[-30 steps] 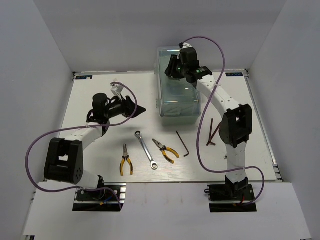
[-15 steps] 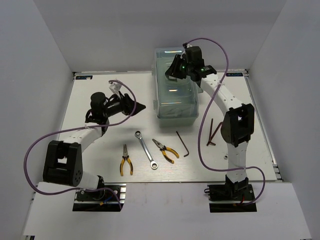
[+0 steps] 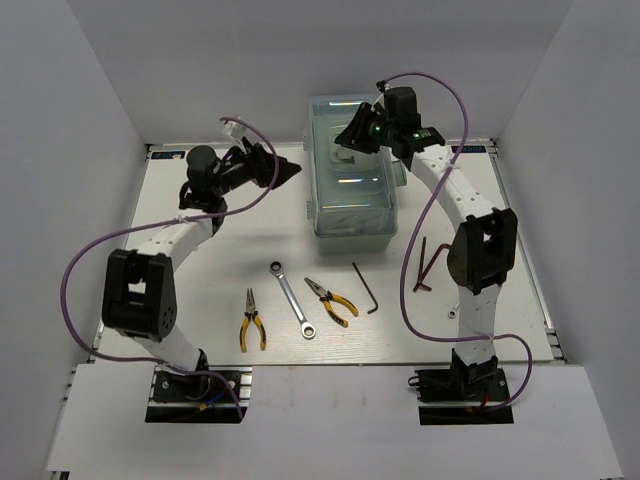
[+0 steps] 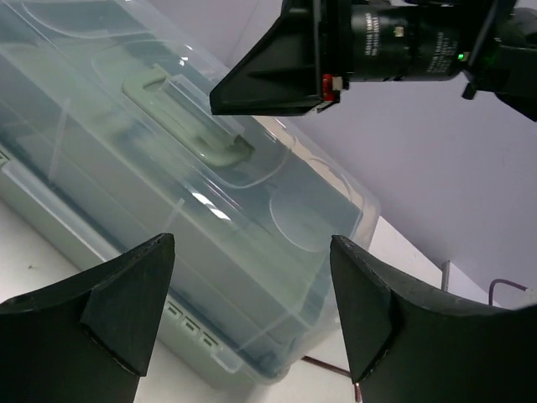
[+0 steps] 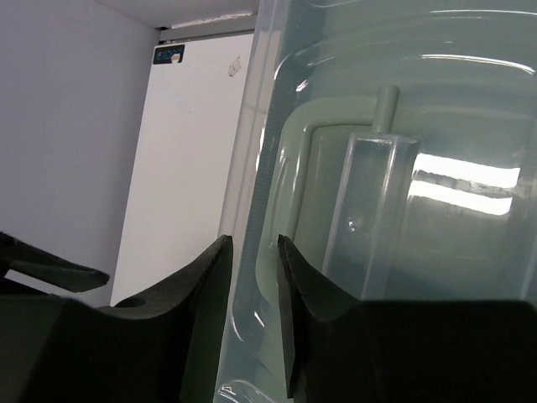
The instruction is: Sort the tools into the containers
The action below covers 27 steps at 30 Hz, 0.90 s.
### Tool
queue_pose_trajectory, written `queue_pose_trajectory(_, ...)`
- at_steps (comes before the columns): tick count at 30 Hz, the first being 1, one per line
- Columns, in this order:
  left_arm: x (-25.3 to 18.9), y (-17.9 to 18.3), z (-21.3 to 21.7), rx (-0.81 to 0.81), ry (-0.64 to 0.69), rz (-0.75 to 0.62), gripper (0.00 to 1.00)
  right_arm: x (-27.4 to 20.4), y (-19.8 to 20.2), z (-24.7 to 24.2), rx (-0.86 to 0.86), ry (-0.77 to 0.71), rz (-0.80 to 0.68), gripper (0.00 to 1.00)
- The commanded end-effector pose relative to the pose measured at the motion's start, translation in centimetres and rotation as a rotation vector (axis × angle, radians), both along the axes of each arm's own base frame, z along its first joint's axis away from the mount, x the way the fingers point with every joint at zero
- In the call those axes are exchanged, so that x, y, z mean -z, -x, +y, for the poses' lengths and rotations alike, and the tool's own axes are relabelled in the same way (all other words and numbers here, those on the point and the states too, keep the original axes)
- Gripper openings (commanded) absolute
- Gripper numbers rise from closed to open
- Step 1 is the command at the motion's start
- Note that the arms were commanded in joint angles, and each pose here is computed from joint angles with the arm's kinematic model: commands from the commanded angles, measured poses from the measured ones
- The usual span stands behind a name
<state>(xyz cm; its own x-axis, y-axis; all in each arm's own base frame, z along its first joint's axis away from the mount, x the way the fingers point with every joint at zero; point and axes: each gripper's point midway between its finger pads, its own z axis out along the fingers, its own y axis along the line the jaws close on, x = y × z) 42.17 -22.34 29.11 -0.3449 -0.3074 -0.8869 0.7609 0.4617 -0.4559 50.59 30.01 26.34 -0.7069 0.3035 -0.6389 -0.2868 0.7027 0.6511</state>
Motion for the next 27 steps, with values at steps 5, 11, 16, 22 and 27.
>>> queue_pose_trajectory(5, -1.0, -1.7, -2.2, 0.023, 0.011, 0.007, 0.88, -3.5, 0.1, -0.5, 0.021, 0.014, -0.108, 0.46)
queue_pose_trajectory(11, -1.4, -3.2, -3.2, 0.011, -0.002, 0.011, 0.89, -2.5, -0.5, 0.4, 0.023, 0.072, -0.137, 0.49)
queue_pose_trajectory(16, -0.6, -4.5, -4.0, 0.011, -0.025, 0.019, 0.89, -1.6, -1.1, 1.2, 0.023, 0.116, -0.167, 0.50)
queue_pose_trajectory(22, 2.5, -4.5, -5.1, 0.013, -0.080, 0.086, 0.89, 0.0, -1.6, 1.5, 0.061, 0.199, -0.177, 0.52)
queue_pose_trajectory(27, 3.8, -4.3, -5.4, 0.023, -0.102, 0.100, 0.89, 1.1, -2.0, 1.6, 0.080, 0.235, -0.171, 0.52)
